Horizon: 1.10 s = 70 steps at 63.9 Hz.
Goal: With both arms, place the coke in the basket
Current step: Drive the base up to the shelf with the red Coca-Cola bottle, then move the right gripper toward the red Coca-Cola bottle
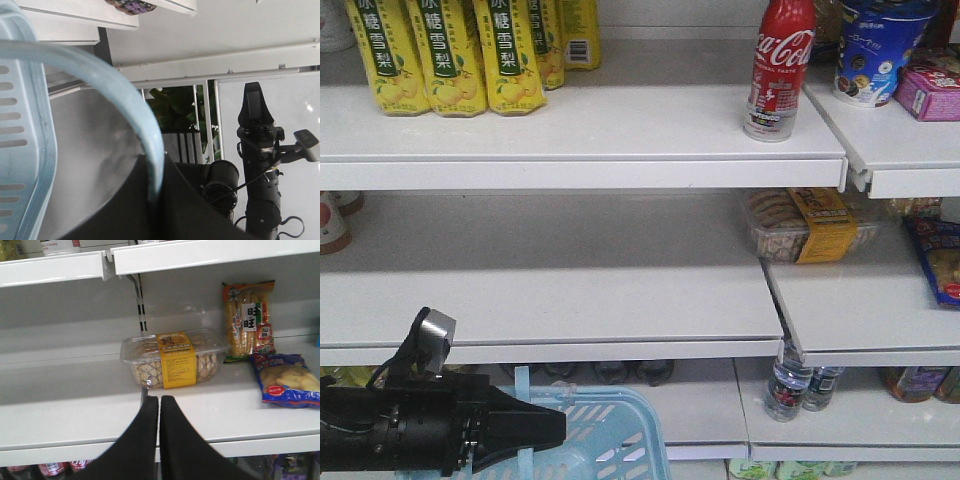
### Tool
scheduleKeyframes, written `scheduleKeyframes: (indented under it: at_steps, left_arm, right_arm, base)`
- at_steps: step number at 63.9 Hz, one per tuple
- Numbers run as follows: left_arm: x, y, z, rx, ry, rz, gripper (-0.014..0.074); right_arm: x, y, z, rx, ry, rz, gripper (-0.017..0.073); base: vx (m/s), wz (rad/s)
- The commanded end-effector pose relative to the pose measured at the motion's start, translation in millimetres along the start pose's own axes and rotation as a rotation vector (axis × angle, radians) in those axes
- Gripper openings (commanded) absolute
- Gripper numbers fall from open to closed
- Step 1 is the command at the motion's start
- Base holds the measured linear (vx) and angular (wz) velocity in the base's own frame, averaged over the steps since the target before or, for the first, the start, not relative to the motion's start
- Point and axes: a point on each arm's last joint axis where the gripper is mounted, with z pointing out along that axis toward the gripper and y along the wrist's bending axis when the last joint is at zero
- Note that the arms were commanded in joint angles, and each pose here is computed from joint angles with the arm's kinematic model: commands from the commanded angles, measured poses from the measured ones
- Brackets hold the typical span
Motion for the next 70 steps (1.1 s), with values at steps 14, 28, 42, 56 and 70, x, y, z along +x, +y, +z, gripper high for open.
scheduleKeyframes:
  at_steps: [14, 28, 42, 56, 70]
  left_arm:
    - [-3.9, -20.2, -3.2, 0.135, -0.045, 0.009, -0.0006]
    - [-3.9, -20.1, -3.2, 0.134, -0.044, 0.010, -0.0006]
    - [-3.9, -20.1, -3.2, 0.134, -0.044, 0.010, -0.0006]
    - [-3.9, -20.1, -3.2, 0.134, -0.044, 0.010, -0.0006]
    - [-3.9, -20.1, -3.2, 0.134, -0.044, 0.010, -0.0006]
  right_arm:
    - [-4.0, 1.0, -1.0, -0.014, -0.081, -0.013, -0.0005]
    - [-4.0, 1.0, -1.0, -0.014, -0.081, -0.013, -0.0005]
    - [-4.0, 1.0, -1.0, -0.014, -0.081, -0.013, -0.0005]
    - [-4.0, 1.0, -1.0, -0.014, -0.081, -0.013, -0.0005]
    - [-4.0, 1.0, -1.0, -0.014, -0.081, -0.013, -0.0005]
  base:
    - [0.03, 0.15]
    - [0.04, 0.06]
    - [0.06, -0.02]
    - [0.08, -0.02]
    - [0.06, -0.05]
